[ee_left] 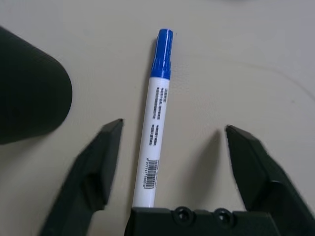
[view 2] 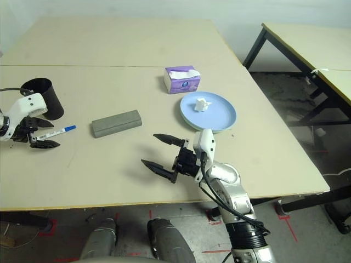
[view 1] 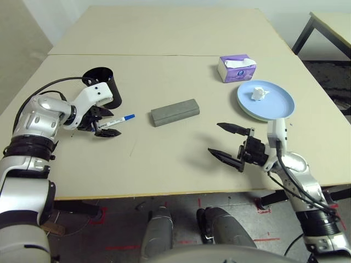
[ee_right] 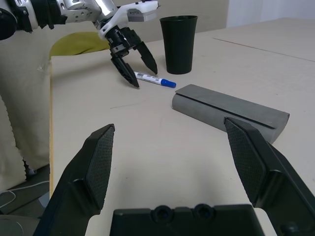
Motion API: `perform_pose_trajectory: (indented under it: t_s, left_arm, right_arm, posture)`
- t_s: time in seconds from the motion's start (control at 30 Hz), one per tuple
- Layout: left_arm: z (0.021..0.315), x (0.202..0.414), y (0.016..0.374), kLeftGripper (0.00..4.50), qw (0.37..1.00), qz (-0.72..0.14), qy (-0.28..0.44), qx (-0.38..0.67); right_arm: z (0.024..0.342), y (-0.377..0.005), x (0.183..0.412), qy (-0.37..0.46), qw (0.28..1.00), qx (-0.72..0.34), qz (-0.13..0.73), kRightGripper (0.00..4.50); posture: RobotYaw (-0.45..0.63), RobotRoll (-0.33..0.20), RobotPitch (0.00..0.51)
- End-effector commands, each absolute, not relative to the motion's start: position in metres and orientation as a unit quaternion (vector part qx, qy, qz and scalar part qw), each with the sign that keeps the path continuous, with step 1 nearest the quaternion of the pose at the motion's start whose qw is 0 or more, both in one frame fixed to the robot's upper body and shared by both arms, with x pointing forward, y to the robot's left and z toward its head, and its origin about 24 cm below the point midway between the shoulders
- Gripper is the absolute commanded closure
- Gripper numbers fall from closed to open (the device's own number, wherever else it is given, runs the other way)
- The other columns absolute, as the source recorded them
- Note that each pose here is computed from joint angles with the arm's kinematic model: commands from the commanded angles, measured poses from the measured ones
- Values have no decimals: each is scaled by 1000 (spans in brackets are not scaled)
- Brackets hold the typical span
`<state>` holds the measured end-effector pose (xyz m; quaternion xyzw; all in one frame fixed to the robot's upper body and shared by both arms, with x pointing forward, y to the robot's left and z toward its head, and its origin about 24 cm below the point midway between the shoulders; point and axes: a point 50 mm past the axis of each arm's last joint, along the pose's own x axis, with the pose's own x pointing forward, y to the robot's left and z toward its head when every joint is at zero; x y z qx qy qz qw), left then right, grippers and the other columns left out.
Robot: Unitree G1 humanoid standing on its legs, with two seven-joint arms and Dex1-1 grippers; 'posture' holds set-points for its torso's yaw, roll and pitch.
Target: Organize and tidy the items on the table.
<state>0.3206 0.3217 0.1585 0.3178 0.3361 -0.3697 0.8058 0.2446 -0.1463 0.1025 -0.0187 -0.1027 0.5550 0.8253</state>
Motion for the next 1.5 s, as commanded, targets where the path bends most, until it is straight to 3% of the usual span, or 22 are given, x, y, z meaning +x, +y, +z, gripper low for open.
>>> perform_pose_trajectory:
  t_s: [0.03, 0.3, 0.93, 1.07, 1.43, 1.5]
  left_arm:
    - [160, 322, 322, 1859, 808, -370, 331, 318]
    - [168, 324, 319, 4478, 819, -370, 301, 320]
    - [172, 318, 325, 4478, 826, -367, 295, 311]
    - [176, 319, 326, 3621, 829, -360, 291, 314]
    - [179, 324, 335, 69, 826, -328, 305, 343]
    - [178, 325, 336, 27, 826, -325, 305, 344]
  right_arm:
    - [102, -145, 244, -95, 822, -22, 561, 0]
    - [108, -142, 246, -105, 817, -21, 566, 0]
    - [109, -141, 251, -106, 813, -26, 572, 0]
    - [109, -141, 251, -106, 813, -26, 572, 0]
    - [105, -141, 250, -104, 814, -29, 571, 0]
    - [105, -141, 250, -105, 814, -30, 571, 0]
  posture:
    - [-74, 0, 145]
    - [-70, 0, 138]
    - [-60, 0, 126]
    - [-61, 0, 123]
    - [-67, 0, 125]
    - [-67, 0, 124]
